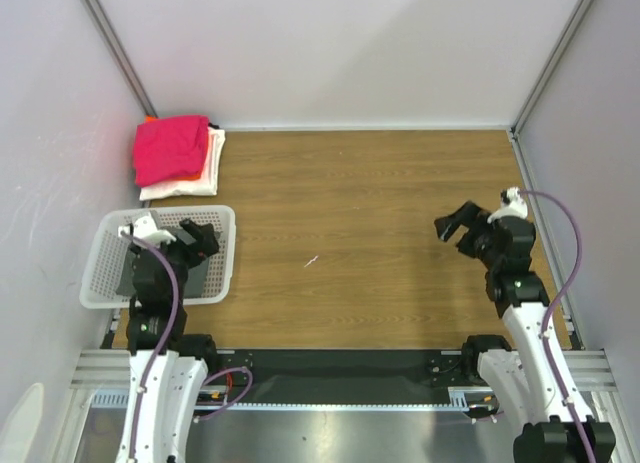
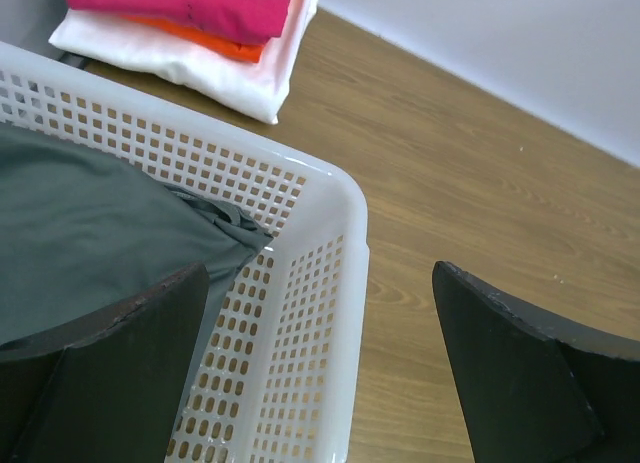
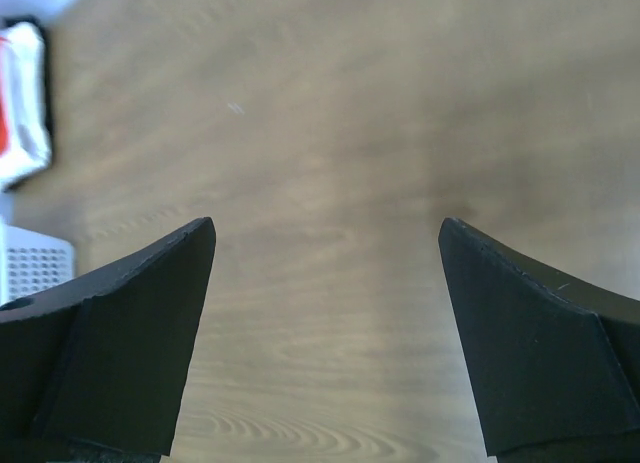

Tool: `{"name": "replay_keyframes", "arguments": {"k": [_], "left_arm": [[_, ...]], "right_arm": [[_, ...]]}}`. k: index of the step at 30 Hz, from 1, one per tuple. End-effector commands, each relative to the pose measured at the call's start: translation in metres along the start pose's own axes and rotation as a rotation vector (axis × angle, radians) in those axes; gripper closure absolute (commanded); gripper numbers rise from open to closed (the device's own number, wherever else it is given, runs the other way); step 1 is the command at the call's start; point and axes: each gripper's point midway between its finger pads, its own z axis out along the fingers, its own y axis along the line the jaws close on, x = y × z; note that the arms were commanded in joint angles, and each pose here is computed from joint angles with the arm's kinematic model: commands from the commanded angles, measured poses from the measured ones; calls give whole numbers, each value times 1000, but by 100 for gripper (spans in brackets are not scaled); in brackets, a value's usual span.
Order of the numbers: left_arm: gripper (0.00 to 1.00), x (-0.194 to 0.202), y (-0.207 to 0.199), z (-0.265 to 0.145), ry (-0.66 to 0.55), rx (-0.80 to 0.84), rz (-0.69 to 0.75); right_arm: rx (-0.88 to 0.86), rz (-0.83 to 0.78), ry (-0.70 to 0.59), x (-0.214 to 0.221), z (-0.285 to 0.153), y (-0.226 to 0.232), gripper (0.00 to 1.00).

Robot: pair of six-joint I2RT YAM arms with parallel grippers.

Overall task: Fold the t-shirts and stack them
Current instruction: Neatly place the folded tshirt to the corner

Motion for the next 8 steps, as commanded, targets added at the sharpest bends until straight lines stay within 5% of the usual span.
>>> {"name": "replay_keyframes", "arguments": {"k": [1,8], "left_arm": [[0,-16,4,-7,-122,-15,-86],[0,-10,5,-8,-102,-13,-67]], "right_arm": [[8,49,-66,4,-7,-7,0],[54,40,-89,-11,-10,-8,0]]}}
